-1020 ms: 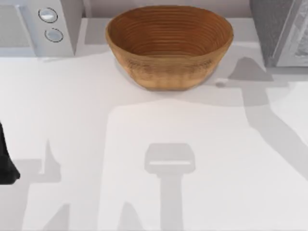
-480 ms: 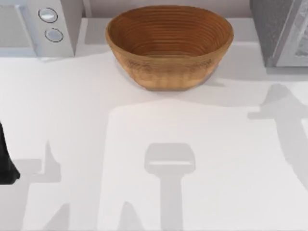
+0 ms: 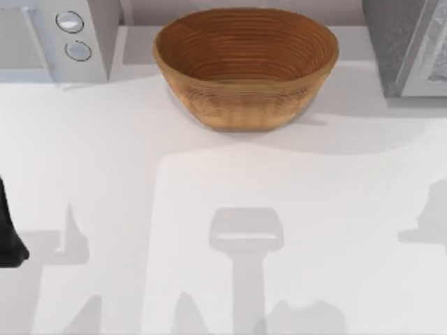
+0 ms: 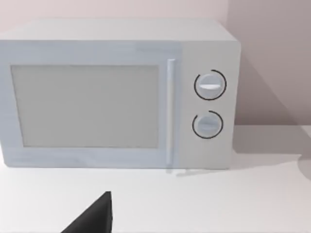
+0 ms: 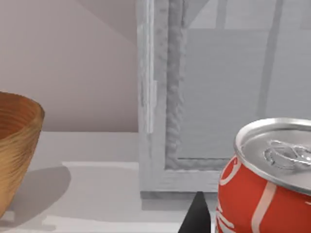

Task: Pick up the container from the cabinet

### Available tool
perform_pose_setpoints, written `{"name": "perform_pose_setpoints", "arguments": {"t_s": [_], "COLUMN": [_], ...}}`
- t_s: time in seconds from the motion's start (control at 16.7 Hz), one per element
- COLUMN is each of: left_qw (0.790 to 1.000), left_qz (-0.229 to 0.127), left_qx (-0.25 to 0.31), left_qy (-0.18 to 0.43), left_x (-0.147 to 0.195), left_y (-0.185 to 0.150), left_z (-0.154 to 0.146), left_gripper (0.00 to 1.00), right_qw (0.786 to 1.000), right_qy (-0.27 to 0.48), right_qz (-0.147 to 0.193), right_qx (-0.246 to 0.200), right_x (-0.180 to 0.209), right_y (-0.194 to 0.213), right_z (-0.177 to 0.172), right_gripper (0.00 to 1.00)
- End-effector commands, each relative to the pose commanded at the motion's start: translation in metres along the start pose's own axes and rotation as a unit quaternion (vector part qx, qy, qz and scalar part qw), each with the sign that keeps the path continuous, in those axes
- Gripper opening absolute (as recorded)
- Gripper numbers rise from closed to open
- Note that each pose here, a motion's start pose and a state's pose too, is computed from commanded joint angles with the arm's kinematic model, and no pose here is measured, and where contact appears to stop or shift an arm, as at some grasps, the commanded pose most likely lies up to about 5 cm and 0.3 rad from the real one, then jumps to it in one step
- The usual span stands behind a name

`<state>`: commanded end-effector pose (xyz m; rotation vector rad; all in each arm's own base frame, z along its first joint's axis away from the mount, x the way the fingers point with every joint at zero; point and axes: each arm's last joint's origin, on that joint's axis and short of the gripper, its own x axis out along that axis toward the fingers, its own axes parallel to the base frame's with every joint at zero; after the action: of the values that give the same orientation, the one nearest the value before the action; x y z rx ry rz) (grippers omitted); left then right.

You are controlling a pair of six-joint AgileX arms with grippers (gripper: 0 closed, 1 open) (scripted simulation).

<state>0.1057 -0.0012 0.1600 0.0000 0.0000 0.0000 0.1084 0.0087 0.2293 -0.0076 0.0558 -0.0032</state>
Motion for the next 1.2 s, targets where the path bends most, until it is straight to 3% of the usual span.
{"name": "perform_pose_setpoints", "arguments": {"t_s": [0.18,0.36,0.84,1.2], "left_qw": [1.000,1.000,1.000,1.000], "left_qz": [0.000,0.000,0.000,0.000], "left_qx": [0.000,0.000,0.000,0.000], "left_qy": [0.000,0.000,0.000,0.000], "left_x": [0.000,0.000,0.000,0.000], "left_y": [0.000,0.000,0.000,0.000], "left_z": [0.000,0.000,0.000,0.000], "left_gripper": [1.00,1.00,1.00,1.00], "right_qw": [1.000,1.000,1.000,0.998], "right_qy": [-0.013,-0.026,-0.021,-0.012], "right_qz": [0.001,0.002,0.008,0.059], "right_qx": [0.003,0.004,0.004,0.006], "right_x": [0.000,0.001,0.003,0.021], "right_y": [-0.006,-0.009,-0.009,-0.013], "right_z": [-0.046,-0.067,-0.069,-0.051], "right_gripper": [0.00,0.00,0.00,0.00]}}
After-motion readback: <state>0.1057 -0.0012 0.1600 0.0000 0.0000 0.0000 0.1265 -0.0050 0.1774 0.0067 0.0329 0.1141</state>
